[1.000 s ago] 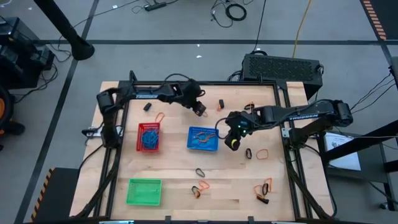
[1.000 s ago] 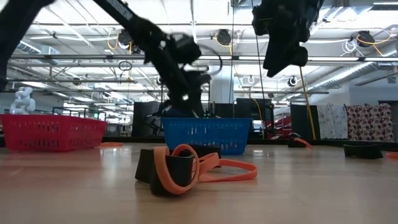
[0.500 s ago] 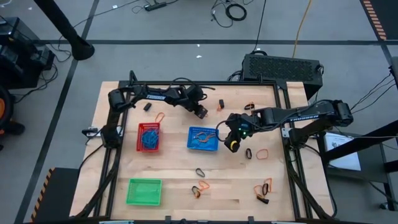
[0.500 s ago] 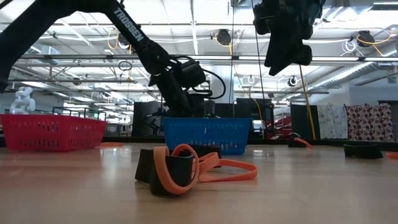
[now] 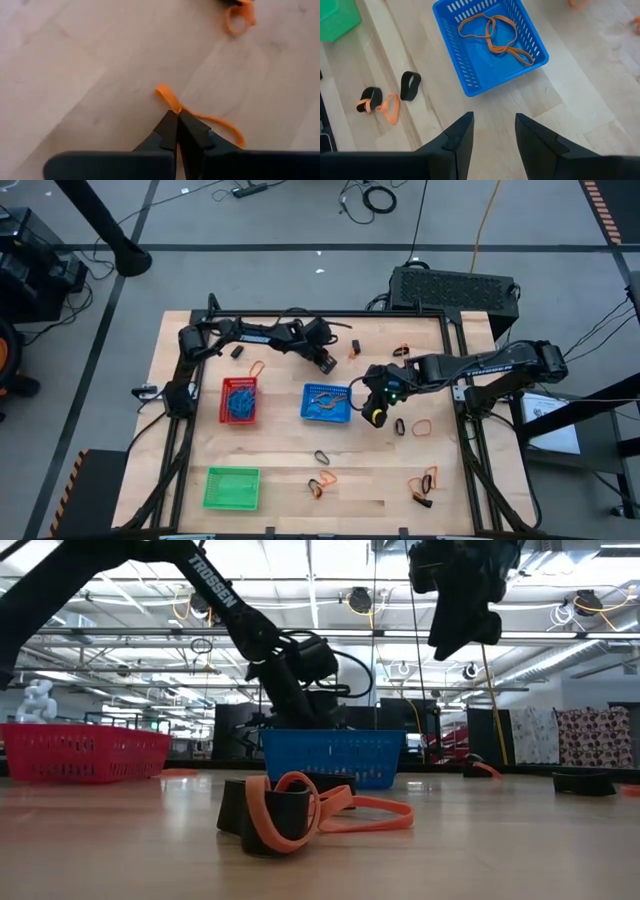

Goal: Sort rubber bands into baskets

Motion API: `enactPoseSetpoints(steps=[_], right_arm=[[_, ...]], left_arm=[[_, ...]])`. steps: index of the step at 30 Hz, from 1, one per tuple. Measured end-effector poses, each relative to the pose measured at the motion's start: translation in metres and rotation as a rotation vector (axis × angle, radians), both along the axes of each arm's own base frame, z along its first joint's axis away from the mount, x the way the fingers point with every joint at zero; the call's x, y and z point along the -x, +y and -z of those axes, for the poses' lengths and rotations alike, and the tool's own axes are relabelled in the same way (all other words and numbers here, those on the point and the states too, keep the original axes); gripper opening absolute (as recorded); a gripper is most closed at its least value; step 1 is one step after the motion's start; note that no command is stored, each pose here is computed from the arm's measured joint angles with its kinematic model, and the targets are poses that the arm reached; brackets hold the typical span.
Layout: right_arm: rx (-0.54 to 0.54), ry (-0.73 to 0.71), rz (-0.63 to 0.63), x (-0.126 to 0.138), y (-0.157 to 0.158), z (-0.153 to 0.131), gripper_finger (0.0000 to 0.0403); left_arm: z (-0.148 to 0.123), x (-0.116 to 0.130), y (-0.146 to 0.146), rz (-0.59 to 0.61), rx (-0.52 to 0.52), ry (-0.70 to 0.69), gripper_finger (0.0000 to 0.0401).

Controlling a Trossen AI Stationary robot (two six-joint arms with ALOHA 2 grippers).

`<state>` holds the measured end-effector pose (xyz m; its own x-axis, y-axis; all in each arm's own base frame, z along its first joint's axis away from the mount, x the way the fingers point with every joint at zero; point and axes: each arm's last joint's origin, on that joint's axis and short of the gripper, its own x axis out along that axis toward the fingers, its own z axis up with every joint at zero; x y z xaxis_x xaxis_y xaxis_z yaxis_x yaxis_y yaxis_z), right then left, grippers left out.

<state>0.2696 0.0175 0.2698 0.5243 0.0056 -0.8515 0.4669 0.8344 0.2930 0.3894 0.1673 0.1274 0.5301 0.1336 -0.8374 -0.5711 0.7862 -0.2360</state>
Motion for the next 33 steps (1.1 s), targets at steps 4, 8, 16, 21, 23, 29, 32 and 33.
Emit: enactPoseSetpoints(steps=[4, 8, 16, 21, 23, 29, 32, 33], right_arm=[[0.011, 0.006, -0.033, 0.001, 0.004, 0.0, 0.0137], [0.025, 0.014, -0.084, 0.002, 0.012, 0.001, 0.0137], [0.061, 0.0, -0.184, 0.003, 0.025, 0.0, 0.0137], [0.087, -0.055, -0.254, 0.0, 0.033, -0.003, 0.0137], [0.097, -0.087, -0.28, -0.002, 0.035, -0.004, 0.0137], [0.094, -0.149, -0.335, -0.004, 0.046, -0.008, 0.0137], [0.078, -0.129, -0.366, -0.001, 0.052, -0.007, 0.0137], [0.059, -0.114, -0.376, 0.001, 0.054, -0.006, 0.0137]], left_arm=[[-0.02, -0.004, -0.013, 0.045, 0.032, -0.059, 0.0006], [-0.053, -0.006, -0.029, 0.076, 0.002, -0.138, 0.0004], [-0.103, -0.01, -0.084, 0.137, 0.01, -0.282, 0.0003], [-0.104, -0.014, -0.13, 0.154, 0.034, -0.255, 0.0002], [-0.099, -0.013, -0.144, 0.118, 0.006, -0.206, 0.0002], [-0.076, -0.003, -0.169, 0.011, -0.008, -0.104, 0.0002], [-0.069, 0.002, -0.169, -0.011, -0.002, -0.084, 0.0002], [-0.067, 0.003, -0.169, -0.014, -0.004, -0.075, 0.0002]])
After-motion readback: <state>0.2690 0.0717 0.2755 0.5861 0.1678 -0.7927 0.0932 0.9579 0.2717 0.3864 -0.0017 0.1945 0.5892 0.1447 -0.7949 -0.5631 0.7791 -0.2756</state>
